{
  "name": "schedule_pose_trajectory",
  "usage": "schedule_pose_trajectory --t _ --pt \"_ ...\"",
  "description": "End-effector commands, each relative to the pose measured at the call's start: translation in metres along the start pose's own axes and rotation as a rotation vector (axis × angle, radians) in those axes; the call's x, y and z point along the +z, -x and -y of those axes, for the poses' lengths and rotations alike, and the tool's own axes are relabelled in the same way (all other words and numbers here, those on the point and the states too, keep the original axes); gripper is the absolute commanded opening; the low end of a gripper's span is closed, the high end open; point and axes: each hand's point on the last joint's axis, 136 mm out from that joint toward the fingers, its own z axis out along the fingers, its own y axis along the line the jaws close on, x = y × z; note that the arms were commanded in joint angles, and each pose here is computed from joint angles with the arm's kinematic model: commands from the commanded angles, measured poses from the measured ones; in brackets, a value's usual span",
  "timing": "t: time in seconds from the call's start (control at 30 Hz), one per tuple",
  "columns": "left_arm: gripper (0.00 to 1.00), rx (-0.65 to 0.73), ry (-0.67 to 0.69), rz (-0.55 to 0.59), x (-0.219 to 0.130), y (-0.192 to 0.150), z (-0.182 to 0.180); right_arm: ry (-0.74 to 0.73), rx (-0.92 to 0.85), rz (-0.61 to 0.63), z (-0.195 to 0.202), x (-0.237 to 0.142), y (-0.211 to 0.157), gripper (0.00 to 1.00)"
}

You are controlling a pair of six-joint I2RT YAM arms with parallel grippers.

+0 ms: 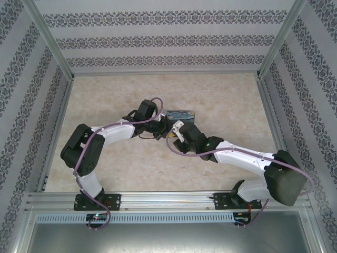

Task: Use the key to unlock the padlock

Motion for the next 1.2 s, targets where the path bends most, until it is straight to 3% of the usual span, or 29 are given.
schedule_pose_trajectory --t 0.0,0.27,0.83,1.17 --pt "0.0 0.036 -0.033 -0.005 -0.006 0.002 0.014 -0.036 -0.025 0.045 0.003 -0.002 0.021 0.42" --pt "0.0 0.032 -0.034 -0.008 -0.006 0.002 0.013 -0.041 -0.031 0.035 0.005 0.005 0.026 0.36" --pt "0.0 0.035 -0.041 -0.006 -0.006 0.002 0.015 0.024 0.049 0.044 0.008 0.006 0.03 0.05" --pt "0.0 0.038 -0.043 -0.006 -0.006 0.002 0.013 0.261 0.301 0.092 0.011 -0.003 0.045 0.0"
